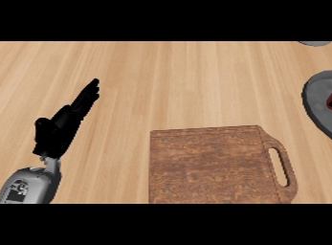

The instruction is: Pick the bell pepper from the cutting board and place it in the pan

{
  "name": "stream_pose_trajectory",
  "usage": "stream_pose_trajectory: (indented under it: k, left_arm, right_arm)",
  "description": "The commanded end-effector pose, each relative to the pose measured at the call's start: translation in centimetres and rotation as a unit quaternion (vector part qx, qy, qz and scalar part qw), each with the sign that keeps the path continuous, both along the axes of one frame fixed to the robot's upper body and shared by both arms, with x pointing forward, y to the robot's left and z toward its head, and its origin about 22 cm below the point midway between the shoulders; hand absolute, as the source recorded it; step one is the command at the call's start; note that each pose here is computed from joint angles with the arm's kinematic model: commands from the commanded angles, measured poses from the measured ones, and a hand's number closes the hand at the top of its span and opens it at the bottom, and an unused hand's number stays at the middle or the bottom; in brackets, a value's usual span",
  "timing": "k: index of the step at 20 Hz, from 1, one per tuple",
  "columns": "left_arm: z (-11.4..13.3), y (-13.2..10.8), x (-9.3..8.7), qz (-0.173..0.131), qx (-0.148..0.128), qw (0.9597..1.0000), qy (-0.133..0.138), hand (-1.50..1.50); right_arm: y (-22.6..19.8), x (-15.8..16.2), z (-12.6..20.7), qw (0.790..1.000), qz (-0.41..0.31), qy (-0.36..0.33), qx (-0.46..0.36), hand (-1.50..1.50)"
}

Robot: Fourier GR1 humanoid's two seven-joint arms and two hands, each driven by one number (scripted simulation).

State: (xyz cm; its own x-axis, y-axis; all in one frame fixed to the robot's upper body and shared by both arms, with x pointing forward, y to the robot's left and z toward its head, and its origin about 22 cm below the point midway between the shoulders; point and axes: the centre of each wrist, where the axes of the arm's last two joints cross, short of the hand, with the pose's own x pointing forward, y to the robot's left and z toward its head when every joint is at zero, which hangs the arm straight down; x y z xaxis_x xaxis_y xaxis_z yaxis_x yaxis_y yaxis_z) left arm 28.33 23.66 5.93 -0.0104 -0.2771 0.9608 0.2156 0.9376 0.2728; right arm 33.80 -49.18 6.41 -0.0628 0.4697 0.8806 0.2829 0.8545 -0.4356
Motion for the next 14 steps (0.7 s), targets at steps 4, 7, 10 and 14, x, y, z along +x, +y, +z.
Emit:
stream_pose_trajectory:
  k: [4, 7, 10, 14]
  left_arm:
    - [-0.1, 0.4, -0.5, -0.002, 0.004, 1.0, 0.003, 0.0]
    - [-0.1, -0.3, -0.5, 0.009, -0.001, 1.0, 0.001, 0.0]
    - [-0.3, -0.1, -0.4, 0.011, -0.007, 0.9999, 0.002, 0.0]
    - [-0.1, 0.0, -0.2, 0.011, -0.003, 0.9999, -0.005, 0.0]
  right_arm:
    - [-4.7, -3.8, 1.8, 0.995, 0.043, -0.017, 0.084, -1.5]
    - [-5.6, -6.1, -0.1, 0.992, 0.076, -0.029, 0.095, -1.5]
    - [-6.7, -7.5, 0.0, 0.99, 0.082, -0.066, 0.093, -1.5]
    - [-7.8, -9.3, -0.2, 0.988, 0.087, -0.08, 0.097, -1.5]
